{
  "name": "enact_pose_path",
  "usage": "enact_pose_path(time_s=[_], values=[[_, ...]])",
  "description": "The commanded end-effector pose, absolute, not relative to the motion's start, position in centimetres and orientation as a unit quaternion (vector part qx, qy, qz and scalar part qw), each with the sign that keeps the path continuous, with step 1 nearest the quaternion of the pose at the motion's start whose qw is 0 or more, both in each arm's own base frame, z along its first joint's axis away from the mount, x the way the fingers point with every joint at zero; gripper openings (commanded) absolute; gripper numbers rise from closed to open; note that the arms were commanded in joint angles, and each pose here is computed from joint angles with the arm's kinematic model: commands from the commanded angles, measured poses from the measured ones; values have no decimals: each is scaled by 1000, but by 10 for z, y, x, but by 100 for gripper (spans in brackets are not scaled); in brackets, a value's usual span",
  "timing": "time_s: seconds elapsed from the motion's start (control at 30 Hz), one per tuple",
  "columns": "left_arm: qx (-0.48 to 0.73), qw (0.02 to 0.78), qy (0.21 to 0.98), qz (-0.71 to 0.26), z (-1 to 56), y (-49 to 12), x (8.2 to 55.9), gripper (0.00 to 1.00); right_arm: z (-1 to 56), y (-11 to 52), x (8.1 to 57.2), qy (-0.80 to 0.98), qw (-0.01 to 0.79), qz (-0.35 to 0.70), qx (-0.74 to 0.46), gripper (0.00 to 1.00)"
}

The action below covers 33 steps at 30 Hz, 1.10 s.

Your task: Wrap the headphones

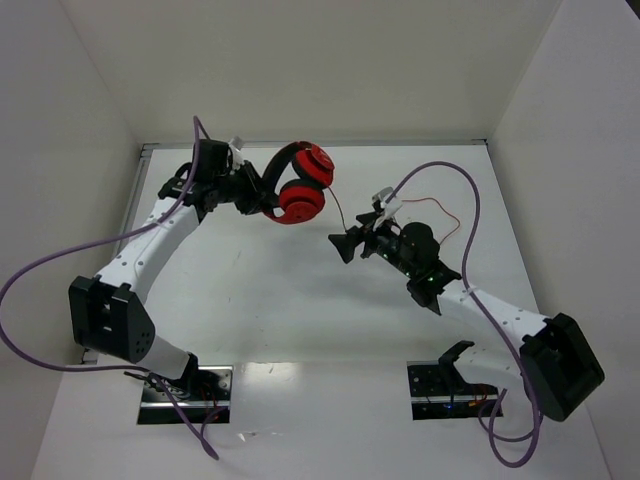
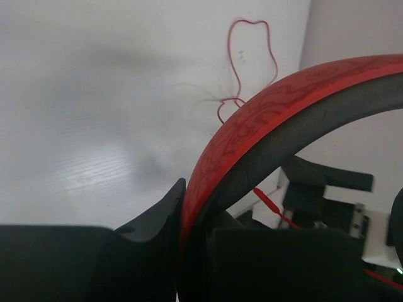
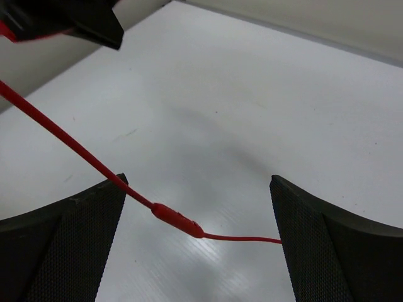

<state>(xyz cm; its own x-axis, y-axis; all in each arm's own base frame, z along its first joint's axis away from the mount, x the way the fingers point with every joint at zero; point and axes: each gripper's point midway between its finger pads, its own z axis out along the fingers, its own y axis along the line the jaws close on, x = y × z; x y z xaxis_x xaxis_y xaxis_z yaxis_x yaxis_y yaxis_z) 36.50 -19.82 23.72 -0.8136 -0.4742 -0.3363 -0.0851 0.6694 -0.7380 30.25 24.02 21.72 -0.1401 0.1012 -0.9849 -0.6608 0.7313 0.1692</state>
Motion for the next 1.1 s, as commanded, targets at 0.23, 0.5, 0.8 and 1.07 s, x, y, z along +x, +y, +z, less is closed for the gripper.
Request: enact_pose_path(time_s=[0.23, 0.5, 0.8, 1.07], values=[[-122, 241, 813, -515, 299, -225, 344, 0, 242, 255, 330, 637, 675, 290, -234, 100], [-120, 228, 797, -546, 308, -222, 335, 0, 221, 266, 350, 650, 665, 284, -234, 81], [-130, 225, 785, -563, 317, -212, 339, 0, 218, 268, 359, 649, 670, 269, -239, 59], [-118, 215, 781, -575, 320, -215, 337, 0, 234, 277, 368, 629, 685, 287, -229, 33]])
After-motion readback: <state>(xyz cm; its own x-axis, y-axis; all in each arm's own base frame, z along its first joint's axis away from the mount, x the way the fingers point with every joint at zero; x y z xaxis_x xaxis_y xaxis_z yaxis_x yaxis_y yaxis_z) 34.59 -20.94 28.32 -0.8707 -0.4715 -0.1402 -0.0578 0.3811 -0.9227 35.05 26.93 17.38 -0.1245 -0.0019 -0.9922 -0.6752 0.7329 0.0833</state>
